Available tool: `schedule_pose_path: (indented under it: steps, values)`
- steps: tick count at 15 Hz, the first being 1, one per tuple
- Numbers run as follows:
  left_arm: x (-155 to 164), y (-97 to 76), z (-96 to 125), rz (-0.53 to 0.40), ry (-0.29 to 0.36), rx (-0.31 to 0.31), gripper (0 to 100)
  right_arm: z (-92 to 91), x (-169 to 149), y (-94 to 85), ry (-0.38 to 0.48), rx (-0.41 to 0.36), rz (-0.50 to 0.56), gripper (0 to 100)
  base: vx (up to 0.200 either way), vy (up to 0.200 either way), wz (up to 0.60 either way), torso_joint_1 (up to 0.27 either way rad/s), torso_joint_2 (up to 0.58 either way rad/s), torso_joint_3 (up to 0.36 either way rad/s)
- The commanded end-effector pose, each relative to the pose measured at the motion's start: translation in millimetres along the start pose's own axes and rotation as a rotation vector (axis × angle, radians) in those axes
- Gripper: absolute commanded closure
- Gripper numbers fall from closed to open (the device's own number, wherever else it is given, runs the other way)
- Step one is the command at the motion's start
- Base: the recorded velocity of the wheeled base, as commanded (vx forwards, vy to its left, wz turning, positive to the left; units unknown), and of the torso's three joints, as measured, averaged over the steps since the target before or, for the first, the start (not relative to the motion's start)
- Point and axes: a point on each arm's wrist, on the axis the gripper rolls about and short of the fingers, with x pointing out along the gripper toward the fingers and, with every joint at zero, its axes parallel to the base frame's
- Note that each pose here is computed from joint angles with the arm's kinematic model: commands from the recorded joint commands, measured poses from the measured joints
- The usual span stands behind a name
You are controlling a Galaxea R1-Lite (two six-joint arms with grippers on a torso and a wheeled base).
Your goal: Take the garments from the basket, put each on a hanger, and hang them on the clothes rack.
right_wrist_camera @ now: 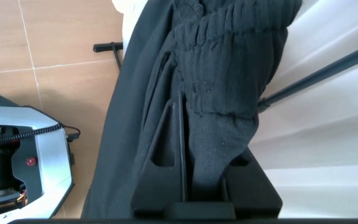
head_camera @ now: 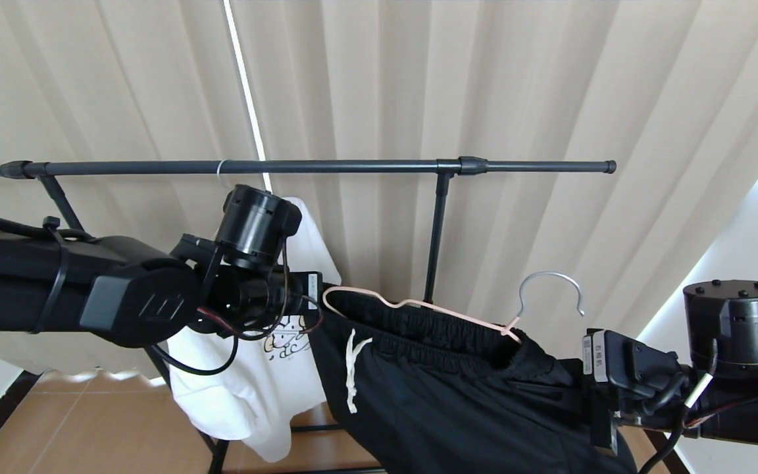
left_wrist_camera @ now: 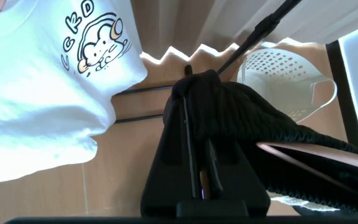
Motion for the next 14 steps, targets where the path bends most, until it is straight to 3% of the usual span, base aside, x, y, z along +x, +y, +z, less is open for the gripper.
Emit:
schedule_pose_path:
  steps: [1,8,14]
  values:
    - [-9,-6.5,14,-0.014,-0.021,0.001,100,-0.7,1,-0.3,0.003,0.000,0.001,100,0.000,0.000,0.00,0.000,0.00,0.000]
    - [-42,-35.3,27,-0.029,0.084,0.091,100,-9.4,12,-1.1,0.065,0.023,-0.006,100,0.000,0.000,0.00,0.000,0.00,0.000]
    - [-64,-54.3,13,-0.066,0.157,0.148,100,-8.6,26,-9.2,0.091,0.021,-0.078,100,0.000,0.000,0.00,0.000,0.00,0.000]
